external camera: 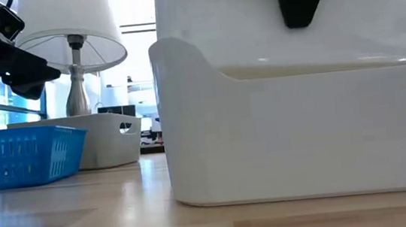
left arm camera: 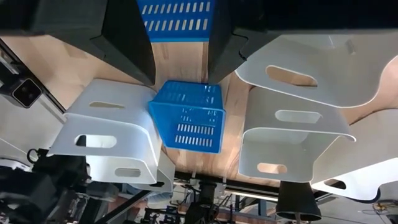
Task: Stack baskets by color
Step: Stack the middle white bin on the bottom white bin, then stack the top left gray bin on the top left gray bin
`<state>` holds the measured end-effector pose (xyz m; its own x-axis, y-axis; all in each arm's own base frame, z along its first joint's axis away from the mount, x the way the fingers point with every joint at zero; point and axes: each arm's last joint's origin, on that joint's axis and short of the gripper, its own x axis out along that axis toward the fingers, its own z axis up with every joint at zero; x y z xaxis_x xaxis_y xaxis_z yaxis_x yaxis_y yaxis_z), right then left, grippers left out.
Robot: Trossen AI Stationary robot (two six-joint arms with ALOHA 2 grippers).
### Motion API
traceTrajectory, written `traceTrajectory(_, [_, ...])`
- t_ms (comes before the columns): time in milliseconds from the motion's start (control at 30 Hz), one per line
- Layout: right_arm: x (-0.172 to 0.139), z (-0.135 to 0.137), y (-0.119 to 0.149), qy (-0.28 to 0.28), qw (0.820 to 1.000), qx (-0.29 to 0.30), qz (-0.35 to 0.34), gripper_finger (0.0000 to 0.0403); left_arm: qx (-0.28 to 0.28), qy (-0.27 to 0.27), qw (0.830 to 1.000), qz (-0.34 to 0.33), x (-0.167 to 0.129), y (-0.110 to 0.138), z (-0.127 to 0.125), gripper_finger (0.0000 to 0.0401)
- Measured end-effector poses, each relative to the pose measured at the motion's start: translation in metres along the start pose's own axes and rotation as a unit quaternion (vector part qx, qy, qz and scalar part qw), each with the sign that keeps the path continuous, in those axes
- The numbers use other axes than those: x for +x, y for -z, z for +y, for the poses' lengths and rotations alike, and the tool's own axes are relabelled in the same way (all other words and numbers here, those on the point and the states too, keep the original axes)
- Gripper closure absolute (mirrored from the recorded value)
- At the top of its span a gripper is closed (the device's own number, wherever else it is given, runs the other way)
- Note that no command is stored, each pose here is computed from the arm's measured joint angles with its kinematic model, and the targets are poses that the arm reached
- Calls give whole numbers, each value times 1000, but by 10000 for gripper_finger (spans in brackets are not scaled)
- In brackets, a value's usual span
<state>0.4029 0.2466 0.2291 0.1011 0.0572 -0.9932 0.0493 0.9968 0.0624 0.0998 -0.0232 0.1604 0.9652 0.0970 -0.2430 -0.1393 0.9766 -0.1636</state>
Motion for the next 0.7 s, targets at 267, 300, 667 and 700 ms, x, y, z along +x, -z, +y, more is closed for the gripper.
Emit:
traceTrajectory(267, [0,-3,-1,-2,1000,-2,3,387,0,2,1000,0,0,0,0,266])
traceTrajectory(300, [0,-3,-1,-2,1000,-3,3,378,0,2,1000,0,0,0,0,266])
traceTrajectory(667, [-3,-10,-6,-11,996,86,7,254,0,34,999,10,0,1,-2,266])
traceTrajectory(700, [-3,-11,-6,-7,996,88,3,251,3,34,999,10,0,1,-2,266])
